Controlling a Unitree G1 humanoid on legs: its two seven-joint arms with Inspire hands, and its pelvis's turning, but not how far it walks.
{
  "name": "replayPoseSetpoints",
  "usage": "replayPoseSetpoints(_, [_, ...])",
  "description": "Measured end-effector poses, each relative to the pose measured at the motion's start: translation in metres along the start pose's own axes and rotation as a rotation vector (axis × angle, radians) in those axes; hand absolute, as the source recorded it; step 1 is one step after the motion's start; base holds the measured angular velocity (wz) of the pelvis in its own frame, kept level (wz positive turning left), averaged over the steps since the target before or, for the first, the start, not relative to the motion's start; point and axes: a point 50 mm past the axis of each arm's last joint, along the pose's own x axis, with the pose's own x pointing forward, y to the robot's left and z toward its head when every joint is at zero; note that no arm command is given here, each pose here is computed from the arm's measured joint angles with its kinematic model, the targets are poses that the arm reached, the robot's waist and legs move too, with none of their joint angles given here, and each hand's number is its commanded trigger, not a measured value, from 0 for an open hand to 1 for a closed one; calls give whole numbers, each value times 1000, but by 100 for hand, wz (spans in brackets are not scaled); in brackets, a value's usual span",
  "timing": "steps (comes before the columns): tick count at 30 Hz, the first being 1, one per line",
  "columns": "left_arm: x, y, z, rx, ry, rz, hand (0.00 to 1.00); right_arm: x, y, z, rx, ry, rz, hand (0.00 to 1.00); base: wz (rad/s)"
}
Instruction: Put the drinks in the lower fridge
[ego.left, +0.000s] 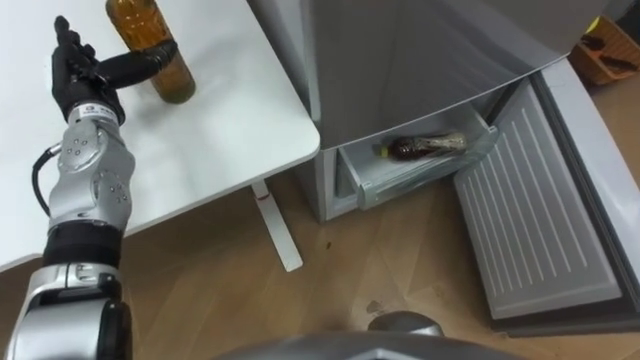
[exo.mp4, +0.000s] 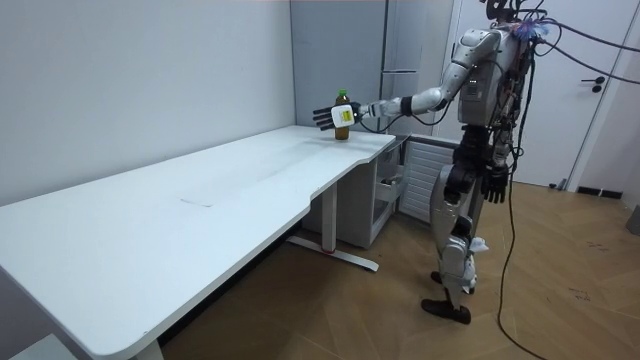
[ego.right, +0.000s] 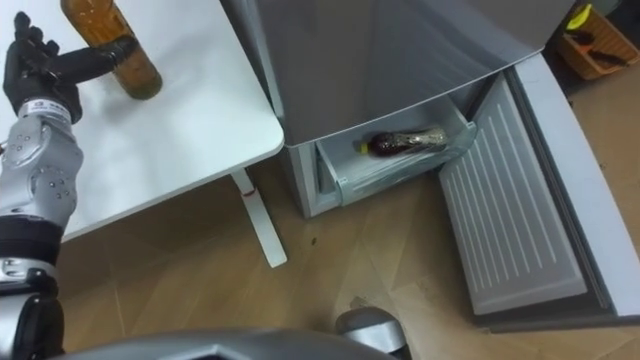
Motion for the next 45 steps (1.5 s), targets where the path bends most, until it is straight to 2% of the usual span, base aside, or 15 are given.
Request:
replayPoseSetpoints(13, [15,-20,24,-9,-22,-47,0,0,-2,4,34,-7,3,0,0])
replayPoseSetpoints(18, [15,-21,22,-2,0,-60,0,0,-3,3,35,-3,0,0,0])
replayPoseSetpoints(19, [15,-21,22,0,6,-62,10,0,-3,2,35,1,-1,0,0])
replayPoseSetpoints(20, [15,-21,22,0,9,-65,54,0,-3,2,35,2,-1,0,0])
replayPoseSetpoints(21, [15,-21,21,1,11,-72,69,0,-3,2,35,4,-1,0,0])
replayPoseSetpoints(22, [15,-22,21,1,11,-76,100,0,-3,2,35,4,-1,0,0])
replayPoseSetpoints(45, [18,-19,20,23,55,-95,100,0,-5,2,35,11,-15,0,-2])
